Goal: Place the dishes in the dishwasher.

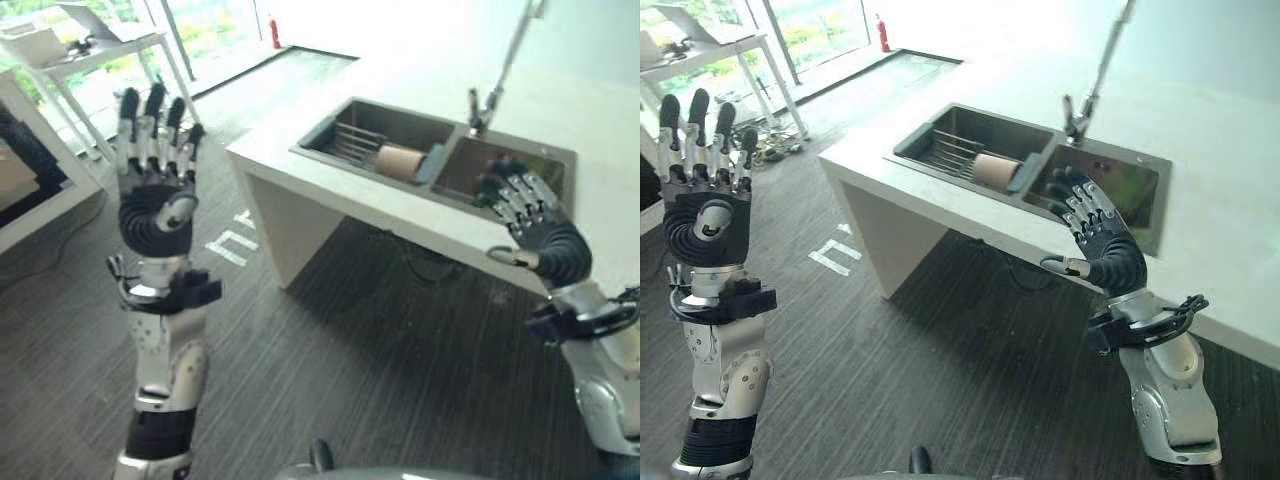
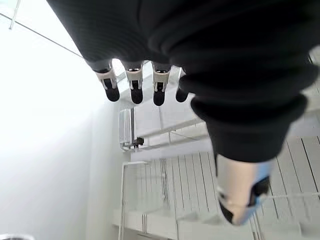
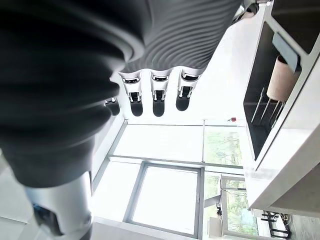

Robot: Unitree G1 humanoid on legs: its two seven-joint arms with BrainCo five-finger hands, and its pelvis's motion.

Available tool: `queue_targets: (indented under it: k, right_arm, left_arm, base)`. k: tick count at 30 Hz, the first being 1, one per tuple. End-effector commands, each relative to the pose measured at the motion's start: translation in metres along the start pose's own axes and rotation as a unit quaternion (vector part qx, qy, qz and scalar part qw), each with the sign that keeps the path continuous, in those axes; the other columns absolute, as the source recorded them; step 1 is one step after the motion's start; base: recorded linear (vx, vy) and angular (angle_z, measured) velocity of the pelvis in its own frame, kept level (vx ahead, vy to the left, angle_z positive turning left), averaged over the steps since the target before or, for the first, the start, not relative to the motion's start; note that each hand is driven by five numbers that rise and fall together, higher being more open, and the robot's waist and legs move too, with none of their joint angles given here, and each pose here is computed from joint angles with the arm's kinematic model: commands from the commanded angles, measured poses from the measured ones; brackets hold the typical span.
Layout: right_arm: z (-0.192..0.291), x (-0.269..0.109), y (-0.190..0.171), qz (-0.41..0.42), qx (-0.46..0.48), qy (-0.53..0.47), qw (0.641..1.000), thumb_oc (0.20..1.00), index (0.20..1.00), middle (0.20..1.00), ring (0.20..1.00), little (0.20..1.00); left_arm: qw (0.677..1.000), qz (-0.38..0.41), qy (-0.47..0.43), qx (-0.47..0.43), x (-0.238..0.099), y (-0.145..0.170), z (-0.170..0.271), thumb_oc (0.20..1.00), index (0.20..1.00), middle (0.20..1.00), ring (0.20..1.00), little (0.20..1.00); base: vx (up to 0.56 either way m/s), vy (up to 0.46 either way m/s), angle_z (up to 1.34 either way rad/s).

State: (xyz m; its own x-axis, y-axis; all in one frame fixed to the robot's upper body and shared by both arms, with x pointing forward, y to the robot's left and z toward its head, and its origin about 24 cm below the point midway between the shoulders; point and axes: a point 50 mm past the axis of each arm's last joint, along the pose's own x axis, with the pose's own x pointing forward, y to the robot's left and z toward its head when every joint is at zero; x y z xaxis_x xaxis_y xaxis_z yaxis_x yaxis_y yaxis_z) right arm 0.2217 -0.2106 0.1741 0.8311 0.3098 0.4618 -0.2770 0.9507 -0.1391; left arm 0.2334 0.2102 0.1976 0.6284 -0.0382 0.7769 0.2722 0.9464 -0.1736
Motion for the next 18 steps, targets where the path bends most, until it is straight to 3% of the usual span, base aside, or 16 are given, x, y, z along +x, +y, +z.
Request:
queue_targets:
  k: [1, 10, 18]
  right_arm:
    - [0.005, 0.008, -0.002, -0.018, -0.008, -0.039, 0.999, 1.000, 1.000, 1.000, 1.000, 1.000]
    - [0.001, 0.001, -0.010, -0.037, 0.001, -0.020, 0.999, 1.000, 1.000, 1.000, 1.000, 1.000]
    - [0.001, -0.003, -0.015, -0.093, -0.006, -0.037, 0.995, 1.000, 1.000, 1.000, 1.000, 1.000]
  left_arm:
    - [0.998, -0.028, 0.014, 0.045, -0.004, 0.002, 0.011, 1.000, 1.000, 1.000, 1.000, 1.000]
    - [0.997, -0.053, 0.053, 0.025, -0.008, -0.003, 0.003, 1.000, 1.000, 1.000, 1.000, 1.000]
    - [0.995, -0.075, 0.065, -0.010, -0.007, -0.011, -0.006, 1.000, 1.000, 1.000, 1.000, 1.000]
  base:
    - [0.09, 0.214, 0.10]
    - [0.17, 0.057, -0.27]
    - [0.31, -0.243, 0.16]
